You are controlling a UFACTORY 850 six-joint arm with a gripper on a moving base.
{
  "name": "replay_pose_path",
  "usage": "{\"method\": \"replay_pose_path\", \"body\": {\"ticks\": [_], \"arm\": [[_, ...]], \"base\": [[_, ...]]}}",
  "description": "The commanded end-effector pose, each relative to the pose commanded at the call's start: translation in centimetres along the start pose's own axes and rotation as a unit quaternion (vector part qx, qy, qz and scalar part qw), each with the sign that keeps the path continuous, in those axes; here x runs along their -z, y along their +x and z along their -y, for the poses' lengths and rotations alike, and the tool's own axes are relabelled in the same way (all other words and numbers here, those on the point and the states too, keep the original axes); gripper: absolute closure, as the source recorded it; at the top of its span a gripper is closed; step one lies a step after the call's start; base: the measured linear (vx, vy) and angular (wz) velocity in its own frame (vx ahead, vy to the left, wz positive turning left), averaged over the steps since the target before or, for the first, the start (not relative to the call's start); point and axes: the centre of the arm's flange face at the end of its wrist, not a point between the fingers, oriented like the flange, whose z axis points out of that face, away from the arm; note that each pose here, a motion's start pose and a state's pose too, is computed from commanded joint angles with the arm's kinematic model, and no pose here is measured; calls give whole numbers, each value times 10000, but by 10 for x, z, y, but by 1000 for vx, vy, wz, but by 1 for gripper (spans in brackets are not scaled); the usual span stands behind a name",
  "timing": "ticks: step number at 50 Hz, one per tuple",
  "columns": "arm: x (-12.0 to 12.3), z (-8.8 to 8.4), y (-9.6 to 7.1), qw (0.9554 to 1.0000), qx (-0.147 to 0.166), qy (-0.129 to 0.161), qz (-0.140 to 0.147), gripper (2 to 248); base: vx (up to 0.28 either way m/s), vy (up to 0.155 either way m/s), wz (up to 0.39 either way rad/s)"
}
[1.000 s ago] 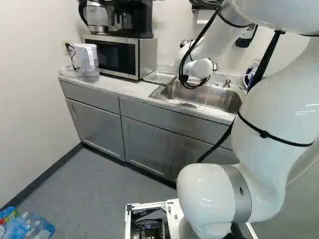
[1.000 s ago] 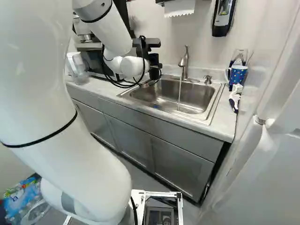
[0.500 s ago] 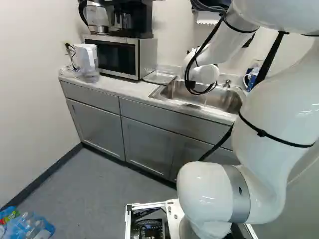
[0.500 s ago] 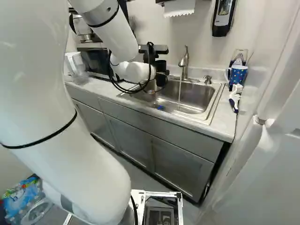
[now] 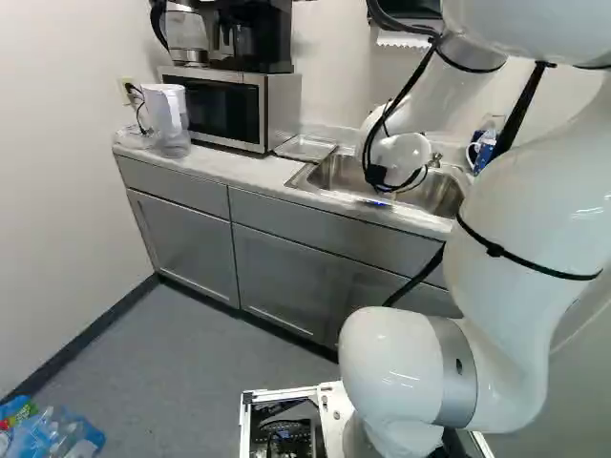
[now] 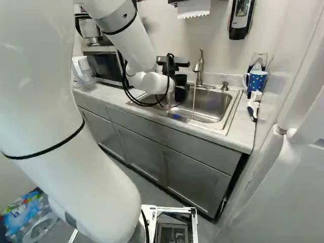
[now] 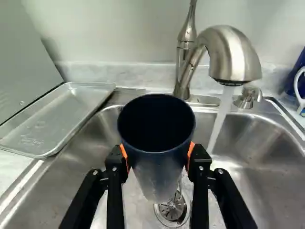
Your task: Rinse the cup and place it in the tray
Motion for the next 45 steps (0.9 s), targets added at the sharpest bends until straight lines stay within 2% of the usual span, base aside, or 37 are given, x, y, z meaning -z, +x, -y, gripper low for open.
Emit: {"method": "replay_pose_path", "body": {"ticks": [13, 45], "arm": [[-4, -19, -13, 9997, -69, -185, 142, 124], [-20, -54, -5, 9984, -202, -508, 118, 124]], "base": [[0, 0, 0], [0, 0, 0]]}}
